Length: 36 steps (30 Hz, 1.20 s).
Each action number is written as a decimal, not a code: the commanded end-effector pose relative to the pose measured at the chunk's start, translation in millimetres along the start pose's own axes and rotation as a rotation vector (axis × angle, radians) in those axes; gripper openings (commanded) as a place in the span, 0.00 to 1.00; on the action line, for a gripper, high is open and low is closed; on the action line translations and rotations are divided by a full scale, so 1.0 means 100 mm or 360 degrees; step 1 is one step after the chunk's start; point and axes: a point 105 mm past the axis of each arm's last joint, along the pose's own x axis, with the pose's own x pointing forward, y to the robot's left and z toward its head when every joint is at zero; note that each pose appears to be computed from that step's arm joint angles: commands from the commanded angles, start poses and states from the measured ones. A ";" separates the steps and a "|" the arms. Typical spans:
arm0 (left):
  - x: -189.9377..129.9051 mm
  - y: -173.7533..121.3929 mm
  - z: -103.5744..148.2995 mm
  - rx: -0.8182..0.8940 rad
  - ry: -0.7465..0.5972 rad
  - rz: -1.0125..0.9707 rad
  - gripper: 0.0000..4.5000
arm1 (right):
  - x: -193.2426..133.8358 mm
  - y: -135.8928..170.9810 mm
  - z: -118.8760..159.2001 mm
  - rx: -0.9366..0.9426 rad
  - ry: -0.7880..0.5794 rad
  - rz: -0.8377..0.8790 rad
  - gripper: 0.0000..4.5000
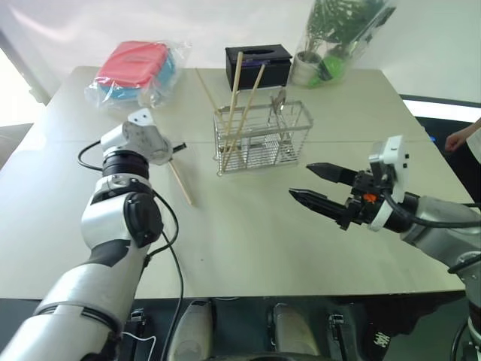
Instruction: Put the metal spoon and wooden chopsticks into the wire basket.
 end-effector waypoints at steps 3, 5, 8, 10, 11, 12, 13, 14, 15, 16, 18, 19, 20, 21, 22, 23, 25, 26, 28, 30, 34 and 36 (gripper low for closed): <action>-0.80 -0.33 1.35 0.0072 -0.0987 -0.0528 0.01 | -0.03 0.04 0.12 -0.0086 -0.0057 0.0008 0.86; -1.30 -0.50 1.70 0.0082 -0.1349 -0.0810 0.01 | -0.03 0.04 0.13 -0.0081 -0.0059 0.0013 0.86; -1.80 -0.69 1.91 0.0104 -0.1645 -0.1083 0.01 | -0.02 0.04 0.13 -0.0093 -0.0049 0.0022 0.86; -1.98 -0.81 1.96 0.0134 -0.1730 -0.1189 0.01 | -0.02 0.03 0.13 -0.0101 -0.0044 0.0020 0.86; -2.10 -0.90 1.98 0.0136 -0.1771 -0.1264 0.01 | -0.02 0.02 0.14 -0.0098 -0.0050 0.0016 0.86; -2.22 -1.00 1.98 0.0145 -0.1803 -0.1355 0.01 | -0.02 0.02 0.15 -0.0095 -0.0054 0.0014 0.86; -2.32 -1.13 1.95 0.0179 -0.1834 -0.1441 0.01 | -0.02 0.02 0.16 -0.0092 -0.0059 0.0012 0.86; -2.38 -1.23 1.91 0.0205 -0.1838 -0.1503 0.01 | -0.02 0.02 0.16 -0.0092 -0.0060 0.0012 0.86; -2.40 -1.33 1.85 0.0238 -0.1829 -0.1556 0.01 | -0.02 0.02 0.16 -0.0093 -0.0061 0.0012 0.86; -2.39 -1.41 1.77 0.0285 -0.1816 -0.1592 0.01 | -0.02 0.02 0.16 -0.0092 -0.0062 0.0010 0.86; -2.31 -1.53 1.61 0.0345 -0.1754 -0.1650 0.01 | -0.03 0.03 0.16 -0.0091 -0.0064 0.0001 0.86; -2.26 -1.57 1.54 0.0360 -0.1712 -0.1675 0.01 | -0.03 0.03 0.16 -0.0091 -0.0067 -0.0004 0.86; -2.20 -1.61 1.43 0.0418 -0.1678 -0.1704 0.01 | -0.03 0.03 0.17 -0.0088 -0.0075 -0.0011 0.86; -2.14 -1.64 1.34 0.0461 -0.1646 -0.1725 0.01 | -0.04 0.03 0.17 -0.0084 -0.0082 -0.0016 0.86; -2.09 -1.66 1.27 0.0491 -0.1618 -0.1731 0.01 | -0.04 0.04 0.17 -0.0081 -0.0086 -0.0019 0.86; -2.03 -1.68 1.20 0.0513 -0.1588 -0.1740 0.01 | -0.05 0.04 0.17 -0.0078 -0.0089 -0.0024 0.86; -1.95 -1.73 1.06 0.0544 -0.1535 -0.1764 0.01 | -0.05 0.04 0.17 -0.0070 -0.0096 -0.0037 0.86; -1.93 -1.75 1.00 0.0573 -0.1521 -0.1778 0.01 | -0.05 0.04 0.17 -0.0066 -0.0098 -0.0043 0.86; -1.87 -1.78 0.87 0.0620 -0.1500 -0.1787 0.01 | -0.06 0.04 0.16 -0.0065 -0.0097 -0.0053 0.86; -1.82 -1.80 0.77 0.0636 -0.1473 -0.1792 0.01 | -0.06 0.04 0.16 -0.0065 -0.0099 -0.0062 0.86; -1.72 -1.82 0.54 0.0647 -0.1406 -0.1793 0.01 | -0.08 0.03 0.18 -0.0062 -0.0110 -0.0075 0.86; -1.66 -1.82 0.44 0.0683 -0.1385 -0.1784 0.01 | -0.08 0.03 0.18 -0.0063 -0.0109 -0.0078 0.86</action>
